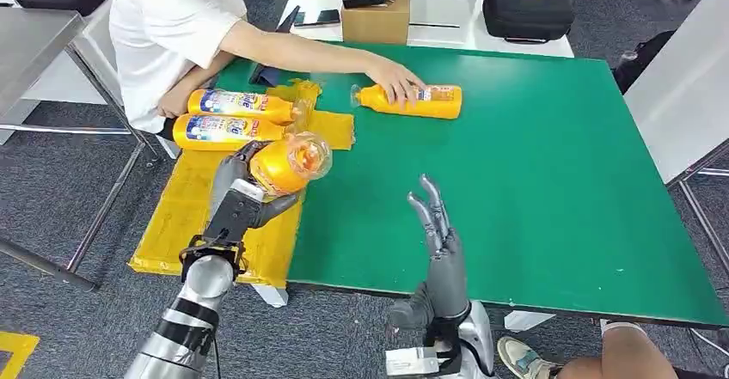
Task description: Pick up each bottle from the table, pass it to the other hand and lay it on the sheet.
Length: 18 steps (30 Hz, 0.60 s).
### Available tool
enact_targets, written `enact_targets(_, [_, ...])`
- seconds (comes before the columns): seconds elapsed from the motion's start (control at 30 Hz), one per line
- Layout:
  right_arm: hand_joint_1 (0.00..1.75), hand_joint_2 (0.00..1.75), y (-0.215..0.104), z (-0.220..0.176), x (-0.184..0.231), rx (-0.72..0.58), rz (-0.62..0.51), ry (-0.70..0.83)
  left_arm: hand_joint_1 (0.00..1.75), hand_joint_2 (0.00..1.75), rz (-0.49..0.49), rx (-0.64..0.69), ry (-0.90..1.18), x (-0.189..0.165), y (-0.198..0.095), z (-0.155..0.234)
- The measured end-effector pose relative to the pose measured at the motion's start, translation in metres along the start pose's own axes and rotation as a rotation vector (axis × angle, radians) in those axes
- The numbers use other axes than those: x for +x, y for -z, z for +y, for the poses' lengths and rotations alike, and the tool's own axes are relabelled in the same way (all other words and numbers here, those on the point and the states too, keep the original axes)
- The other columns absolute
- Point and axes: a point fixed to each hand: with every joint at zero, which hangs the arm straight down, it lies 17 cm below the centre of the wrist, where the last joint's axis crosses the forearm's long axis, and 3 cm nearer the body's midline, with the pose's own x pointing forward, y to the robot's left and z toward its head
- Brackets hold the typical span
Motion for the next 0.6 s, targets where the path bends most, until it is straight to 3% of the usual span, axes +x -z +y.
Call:
enact_targets(0.23, [0.00,0.00,-0.001,-0.005,-0.002,-0.006,0.007,0.021,1.75,1.75,0.032,-0.205,0.388,-0.054,-0.007,-0.020])
enact_targets(0.6, [0.00,0.00,-0.001,-0.009,-0.005,-0.012,0.020,0.049,1.75,1.75,0.209,-0.461,0.653,-0.156,-0.032,-0.025])
